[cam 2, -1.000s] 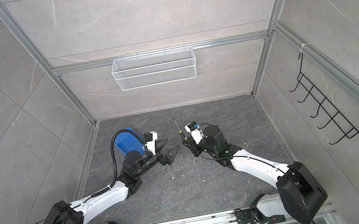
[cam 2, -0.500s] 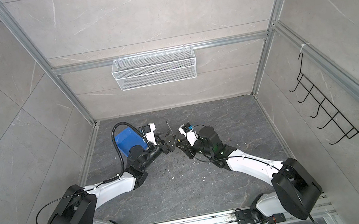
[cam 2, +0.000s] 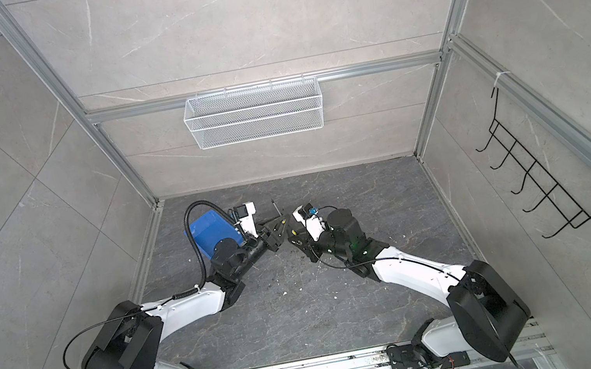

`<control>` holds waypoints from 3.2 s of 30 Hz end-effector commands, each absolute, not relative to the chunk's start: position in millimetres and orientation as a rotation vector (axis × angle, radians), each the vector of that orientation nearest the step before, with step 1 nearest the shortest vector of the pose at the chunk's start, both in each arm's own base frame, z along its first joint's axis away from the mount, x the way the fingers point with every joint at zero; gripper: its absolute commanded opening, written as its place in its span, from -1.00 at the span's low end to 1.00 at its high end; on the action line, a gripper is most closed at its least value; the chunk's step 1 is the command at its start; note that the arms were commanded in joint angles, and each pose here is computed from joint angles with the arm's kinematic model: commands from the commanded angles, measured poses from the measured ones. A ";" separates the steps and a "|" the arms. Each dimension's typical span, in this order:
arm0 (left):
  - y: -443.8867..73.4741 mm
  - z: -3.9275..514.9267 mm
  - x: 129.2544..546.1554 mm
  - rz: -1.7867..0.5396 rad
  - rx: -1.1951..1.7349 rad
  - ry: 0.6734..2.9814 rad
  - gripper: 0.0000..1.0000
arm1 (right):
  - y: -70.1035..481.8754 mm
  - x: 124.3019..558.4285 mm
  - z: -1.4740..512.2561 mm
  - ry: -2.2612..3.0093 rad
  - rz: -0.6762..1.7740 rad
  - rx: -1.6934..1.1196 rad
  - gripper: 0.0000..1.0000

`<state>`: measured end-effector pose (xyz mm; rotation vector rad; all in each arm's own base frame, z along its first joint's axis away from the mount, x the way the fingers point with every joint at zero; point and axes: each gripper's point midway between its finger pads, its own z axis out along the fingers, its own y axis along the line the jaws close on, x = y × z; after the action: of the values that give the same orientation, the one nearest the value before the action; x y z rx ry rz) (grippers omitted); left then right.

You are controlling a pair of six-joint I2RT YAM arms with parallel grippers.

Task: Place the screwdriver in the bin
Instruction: 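Close the left gripper on the screwdriver handle above the right gripper, then carry the screwdriver to the blue bin with the left gripper while the right withdraws, then lower the screwdriver into the blue bin and open the left gripper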

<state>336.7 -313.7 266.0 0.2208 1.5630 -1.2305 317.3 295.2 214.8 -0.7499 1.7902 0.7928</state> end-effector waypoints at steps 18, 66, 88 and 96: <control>-297.5 302.8 347.6 -1.219 0.122 1.462 -1.00 | 292.5 314.0 247.8 1.691 0.755 -0.764 -0.02; -23.7 126.1 471.7 -0.369 -0.778 2.362 -1.00 | 432.4 249.5 260.3 1.494 0.606 -1.111 0.98; -25.5 106.4 488.4 -0.389 -0.814 2.353 -0.06 | 420.7 247.7 251.8 1.528 0.580 -1.094 0.98; -25.7 144.4 483.0 -0.386 -0.747 2.279 0.48 | 415.7 249.5 252.0 1.522 0.565 -1.067 0.98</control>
<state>479.2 -23.7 101.7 -0.8240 2.3759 -0.3641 250.9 421.0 239.3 -1.1040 1.5504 0.5714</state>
